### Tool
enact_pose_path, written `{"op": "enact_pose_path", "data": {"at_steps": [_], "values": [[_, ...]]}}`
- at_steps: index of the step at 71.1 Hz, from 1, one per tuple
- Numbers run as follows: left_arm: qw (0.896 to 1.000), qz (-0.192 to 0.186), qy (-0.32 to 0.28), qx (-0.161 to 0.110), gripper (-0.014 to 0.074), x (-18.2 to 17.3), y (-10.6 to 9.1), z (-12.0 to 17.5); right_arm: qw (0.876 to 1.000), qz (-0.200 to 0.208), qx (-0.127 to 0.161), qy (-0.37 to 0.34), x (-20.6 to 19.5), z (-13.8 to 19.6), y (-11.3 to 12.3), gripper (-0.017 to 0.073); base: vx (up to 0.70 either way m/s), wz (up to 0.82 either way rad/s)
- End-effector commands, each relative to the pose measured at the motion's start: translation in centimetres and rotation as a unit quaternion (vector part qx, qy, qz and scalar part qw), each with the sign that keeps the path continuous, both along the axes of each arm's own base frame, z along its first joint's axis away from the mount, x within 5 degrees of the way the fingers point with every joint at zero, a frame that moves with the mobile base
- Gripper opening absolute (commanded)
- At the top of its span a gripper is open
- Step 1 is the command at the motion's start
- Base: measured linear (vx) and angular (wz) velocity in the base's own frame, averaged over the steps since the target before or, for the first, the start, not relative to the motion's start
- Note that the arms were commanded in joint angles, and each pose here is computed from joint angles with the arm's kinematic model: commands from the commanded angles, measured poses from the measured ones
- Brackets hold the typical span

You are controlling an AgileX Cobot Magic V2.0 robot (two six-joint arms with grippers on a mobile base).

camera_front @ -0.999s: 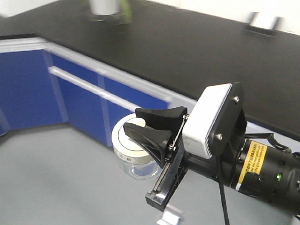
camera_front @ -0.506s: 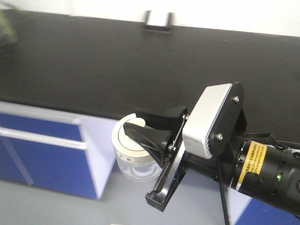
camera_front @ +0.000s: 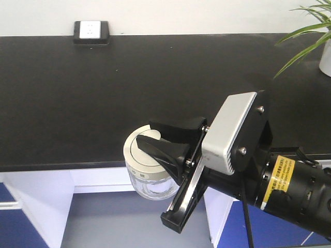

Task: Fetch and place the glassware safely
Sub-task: 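Hold the jar above the black counter with the right gripper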

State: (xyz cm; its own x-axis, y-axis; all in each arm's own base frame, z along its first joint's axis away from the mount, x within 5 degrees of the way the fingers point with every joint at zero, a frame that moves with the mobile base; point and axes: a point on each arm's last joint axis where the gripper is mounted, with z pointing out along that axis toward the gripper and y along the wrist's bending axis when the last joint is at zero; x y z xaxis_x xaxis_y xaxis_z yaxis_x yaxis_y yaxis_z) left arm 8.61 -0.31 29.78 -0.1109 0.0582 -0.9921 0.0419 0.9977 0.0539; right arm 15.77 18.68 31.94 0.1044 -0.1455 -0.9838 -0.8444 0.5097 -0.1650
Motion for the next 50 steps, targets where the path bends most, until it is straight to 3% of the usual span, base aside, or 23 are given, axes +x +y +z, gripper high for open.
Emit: {"op": "enact_pose_path", "data": {"at_steps": [1, 24, 50], "values": [[0.999, 0.001, -0.044, -0.006, -0.0007, 0.09, 0.01, 1.41, 0.998, 0.021, 0.055, -0.033, -0.5, 2.38, 0.0, -0.0001, 0.15, -0.28], [0.999, 0.001, -0.044, -0.006, -0.0007, 0.09, 0.01, 1.41, 0.998, 0.021, 0.055, -0.033, -0.5, 2.38, 0.0, -0.0001, 0.13, -0.13], [0.999, 0.001, -0.044, -0.006, -0.0007, 0.09, 0.01, 1.41, 0.998, 0.021, 0.055, -0.033, -0.5, 2.38, 0.0, -0.0001, 0.13, 0.1]]}}
